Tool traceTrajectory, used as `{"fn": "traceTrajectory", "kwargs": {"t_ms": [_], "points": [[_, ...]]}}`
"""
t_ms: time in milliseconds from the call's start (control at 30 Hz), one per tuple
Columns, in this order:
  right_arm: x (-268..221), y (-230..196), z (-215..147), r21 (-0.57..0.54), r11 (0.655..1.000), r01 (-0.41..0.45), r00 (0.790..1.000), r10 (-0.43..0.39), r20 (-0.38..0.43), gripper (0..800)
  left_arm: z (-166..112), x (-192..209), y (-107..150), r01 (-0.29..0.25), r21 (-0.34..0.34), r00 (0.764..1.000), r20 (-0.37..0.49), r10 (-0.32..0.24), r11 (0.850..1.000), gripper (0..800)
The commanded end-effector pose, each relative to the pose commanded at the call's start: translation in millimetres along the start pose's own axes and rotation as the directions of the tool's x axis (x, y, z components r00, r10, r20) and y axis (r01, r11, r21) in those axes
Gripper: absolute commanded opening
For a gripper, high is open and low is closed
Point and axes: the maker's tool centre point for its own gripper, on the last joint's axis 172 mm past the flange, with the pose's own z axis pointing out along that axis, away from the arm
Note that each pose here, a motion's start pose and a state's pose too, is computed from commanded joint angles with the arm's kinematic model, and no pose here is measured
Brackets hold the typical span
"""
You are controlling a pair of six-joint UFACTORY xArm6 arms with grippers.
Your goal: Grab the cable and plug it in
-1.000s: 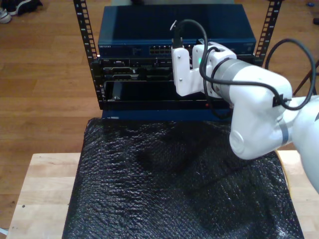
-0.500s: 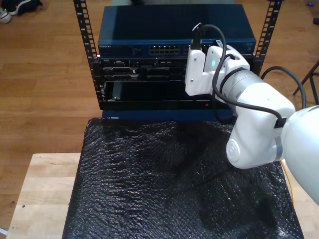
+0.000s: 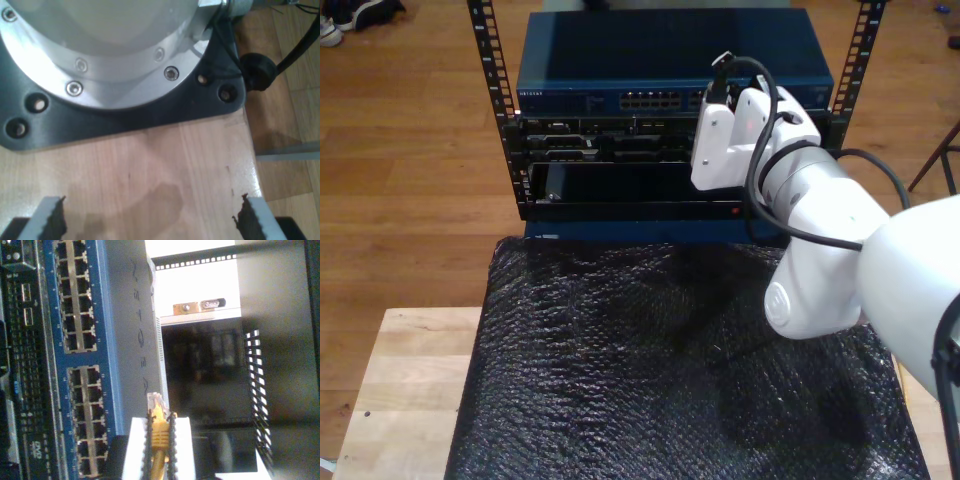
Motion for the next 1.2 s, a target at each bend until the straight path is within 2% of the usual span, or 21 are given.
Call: {"fn": "traceTrajectory", "kwargs": {"t_ms": [167, 267, 567, 767, 1000, 1200], "points": [[-11, 8, 1, -0.129, 0.992, -0.008, 1.0, 0.012, 0.029, 0, 0, 0, 0, 0.0, 0.0, 1.0, 0.0, 0.0, 1.0, 800], [-16, 9, 11, -0.16, 0.987, -0.006, 0.999, 0.014, 0.047, 0, 0, 0, 0, 0.0, 0.0, 1.0, 0.0, 0.0, 1.0, 800], [-41, 15, 39, -0.2, 0.978, 0.055, 0.988, -0.024, 0.154, 0, 0, 0, 0, 0.0, 0.0, 1.0, 0.0, 0.0, 1.0, 800], [-61, 16, 37, -0.222, 0.971, 0.093, 0.967, -0.035, 0.253, 0, 0, 0, 0, 0.0, 0.0, 1.0, 0.0, 0.0, 1.0, 800], [-58, 10, 20, -0.244, 0.964, 0.107, 0.961, -0.037, 0.275, 0, 0, 0, 0, 0.0, 0.0, 1.0, 0.0, 0.0, 1.0, 800], [-54, -13, 11, -0.205, 0.975, 0.084, 0.954, -0.018, 0.301, 0, 0, 0, 0, 0.0, 0.0, 1.0, 0.0, 0.0, 1.0, 800]]}}
